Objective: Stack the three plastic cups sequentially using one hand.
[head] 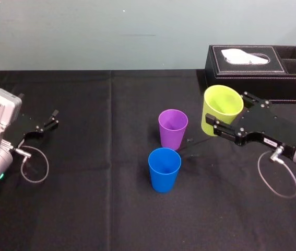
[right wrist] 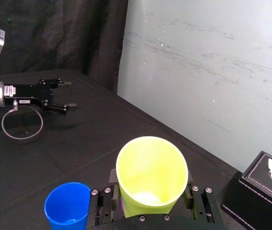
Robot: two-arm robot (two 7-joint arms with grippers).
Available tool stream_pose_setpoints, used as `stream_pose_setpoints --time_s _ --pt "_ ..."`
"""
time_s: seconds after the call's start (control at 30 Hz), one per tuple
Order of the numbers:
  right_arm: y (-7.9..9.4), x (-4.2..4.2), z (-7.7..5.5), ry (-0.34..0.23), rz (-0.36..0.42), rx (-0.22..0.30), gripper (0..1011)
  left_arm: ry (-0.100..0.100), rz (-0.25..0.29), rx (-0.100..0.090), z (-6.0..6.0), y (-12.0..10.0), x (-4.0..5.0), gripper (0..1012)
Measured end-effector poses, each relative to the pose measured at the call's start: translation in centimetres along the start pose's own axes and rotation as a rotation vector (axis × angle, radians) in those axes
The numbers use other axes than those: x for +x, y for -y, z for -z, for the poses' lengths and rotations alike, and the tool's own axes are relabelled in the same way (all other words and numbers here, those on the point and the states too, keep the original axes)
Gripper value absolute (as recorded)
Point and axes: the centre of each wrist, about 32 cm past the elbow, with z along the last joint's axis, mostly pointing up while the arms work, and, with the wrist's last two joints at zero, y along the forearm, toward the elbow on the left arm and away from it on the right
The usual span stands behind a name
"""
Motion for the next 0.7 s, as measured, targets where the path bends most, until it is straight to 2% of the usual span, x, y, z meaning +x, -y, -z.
stream_pose_setpoints --time_s 0.7 --pt "-4.3 0.85 -0.2 -0.002 -0.010 -0.027 744 0.000 0.000 0.000 0.0 0.0 0.00 1011"
